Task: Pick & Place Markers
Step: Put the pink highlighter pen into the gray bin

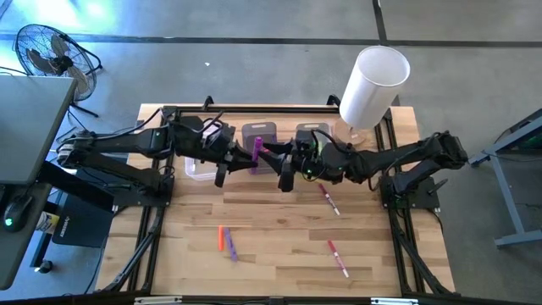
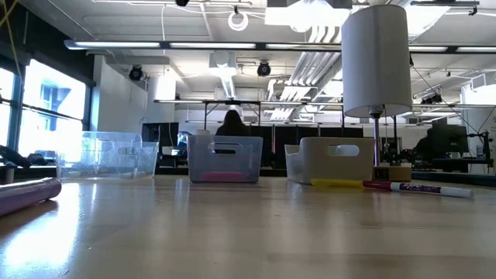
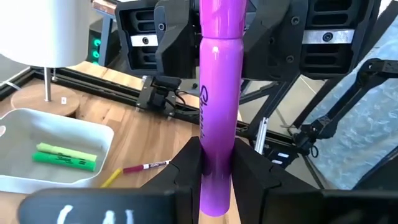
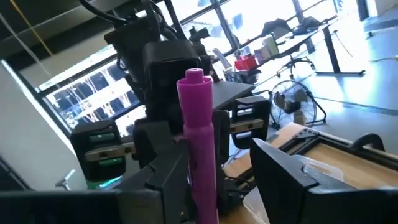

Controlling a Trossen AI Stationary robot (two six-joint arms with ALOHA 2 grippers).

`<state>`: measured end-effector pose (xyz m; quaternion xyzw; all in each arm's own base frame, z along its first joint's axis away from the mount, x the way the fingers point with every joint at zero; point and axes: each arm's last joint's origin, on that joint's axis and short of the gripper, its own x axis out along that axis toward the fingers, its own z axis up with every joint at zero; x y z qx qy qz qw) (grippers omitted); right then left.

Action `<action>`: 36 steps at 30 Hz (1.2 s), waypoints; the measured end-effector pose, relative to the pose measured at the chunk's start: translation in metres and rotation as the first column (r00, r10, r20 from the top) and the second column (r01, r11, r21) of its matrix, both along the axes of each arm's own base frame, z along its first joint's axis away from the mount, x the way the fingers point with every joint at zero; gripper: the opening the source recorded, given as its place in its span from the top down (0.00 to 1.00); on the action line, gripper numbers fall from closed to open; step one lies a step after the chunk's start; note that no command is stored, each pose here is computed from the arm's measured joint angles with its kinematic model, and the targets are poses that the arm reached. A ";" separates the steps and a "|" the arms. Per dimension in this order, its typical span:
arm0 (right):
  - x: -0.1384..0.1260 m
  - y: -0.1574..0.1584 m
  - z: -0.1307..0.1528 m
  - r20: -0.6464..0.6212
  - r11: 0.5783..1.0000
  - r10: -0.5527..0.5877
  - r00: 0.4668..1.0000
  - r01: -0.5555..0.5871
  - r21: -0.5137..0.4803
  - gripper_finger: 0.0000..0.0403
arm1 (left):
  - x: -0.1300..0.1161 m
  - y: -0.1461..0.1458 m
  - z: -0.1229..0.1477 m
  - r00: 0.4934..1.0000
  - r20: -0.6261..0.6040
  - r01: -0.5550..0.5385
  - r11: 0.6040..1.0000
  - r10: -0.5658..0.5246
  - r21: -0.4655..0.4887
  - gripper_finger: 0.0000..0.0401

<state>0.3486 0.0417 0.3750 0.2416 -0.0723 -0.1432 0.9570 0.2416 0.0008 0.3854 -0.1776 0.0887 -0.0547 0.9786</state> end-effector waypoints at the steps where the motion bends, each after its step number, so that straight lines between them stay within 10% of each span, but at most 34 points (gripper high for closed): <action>1: 0.000 -0.001 0.000 -0.002 1.000 0.002 1.000 -0.002 -0.005 0.60 | 0.000 0.000 0.000 1.000 0.000 0.000 1.000 0.000 0.000 0.86; 16: 0.014 -0.023 -0.014 -0.049 0.998 0.056 0.997 -0.057 -0.019 0.61 | 0.025 0.013 -0.018 0.998 -0.056 0.032 0.996 -0.037 -0.081 0.86; 23: 0.014 -0.024 -0.013 -0.059 0.996 0.063 0.996 -0.067 -0.065 0.87 | 0.027 0.013 -0.019 0.998 -0.059 0.002 0.997 -0.007 -0.083 0.86; 36: 0.012 -0.045 -0.017 -0.119 0.996 0.070 0.990 -0.075 -0.041 0.88 | 0.025 0.015 -0.023 0.991 -0.117 -0.073 0.993 0.062 -0.094 0.38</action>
